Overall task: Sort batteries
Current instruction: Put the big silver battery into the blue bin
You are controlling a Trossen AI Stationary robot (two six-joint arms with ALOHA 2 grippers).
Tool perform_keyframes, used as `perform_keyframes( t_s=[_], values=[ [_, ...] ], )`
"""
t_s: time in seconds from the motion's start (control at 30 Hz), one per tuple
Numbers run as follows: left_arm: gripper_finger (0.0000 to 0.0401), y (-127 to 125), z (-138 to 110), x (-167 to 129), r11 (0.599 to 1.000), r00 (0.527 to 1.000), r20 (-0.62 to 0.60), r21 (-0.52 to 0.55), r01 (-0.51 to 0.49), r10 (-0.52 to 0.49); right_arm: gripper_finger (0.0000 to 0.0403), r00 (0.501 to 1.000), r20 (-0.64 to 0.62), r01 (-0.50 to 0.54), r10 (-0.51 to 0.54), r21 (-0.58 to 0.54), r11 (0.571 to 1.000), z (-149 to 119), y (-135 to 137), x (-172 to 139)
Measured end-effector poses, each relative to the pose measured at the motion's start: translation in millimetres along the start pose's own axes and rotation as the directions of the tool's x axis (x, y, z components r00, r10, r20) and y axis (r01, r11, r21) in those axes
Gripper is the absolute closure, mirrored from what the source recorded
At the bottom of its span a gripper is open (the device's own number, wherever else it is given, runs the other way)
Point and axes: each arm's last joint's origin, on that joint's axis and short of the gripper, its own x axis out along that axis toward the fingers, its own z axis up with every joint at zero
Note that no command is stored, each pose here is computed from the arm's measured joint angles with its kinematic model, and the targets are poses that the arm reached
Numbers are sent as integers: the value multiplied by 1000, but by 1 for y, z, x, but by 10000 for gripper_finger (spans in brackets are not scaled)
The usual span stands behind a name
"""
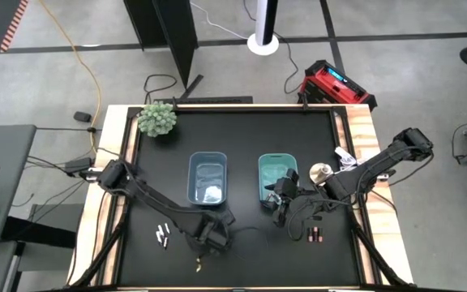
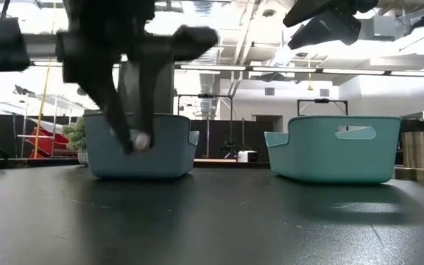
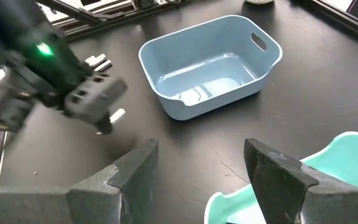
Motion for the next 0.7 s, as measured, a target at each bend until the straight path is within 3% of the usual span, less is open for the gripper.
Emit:
perform_keyframes(
  t_s=[0.2, 0.37, 0.53, 0.7],
  values=[
    [366, 10, 5, -46, 994, 978, 180, -58, -94, 103, 149, 1000, 0, 0, 0, 0, 1000, 0, 0, 0],
    [366, 24, -21, -86, 965, 944, 266, -225, -137, 196, 149, 1000, 0, -1, 1, 0, 1000, 0, 0, 0],
    [366, 39, -75, -108, 879, 924, 243, -448, -162, 294, 149, 1000, 1, -1, 1, 1, 1000, 0, 0, 0],
    [366, 40, -124, -90, 785, 933, 167, -597, -162, 319, 149, 1000, 0, -1, 1, -3, 1000, 0, 0, 0]
  ],
)
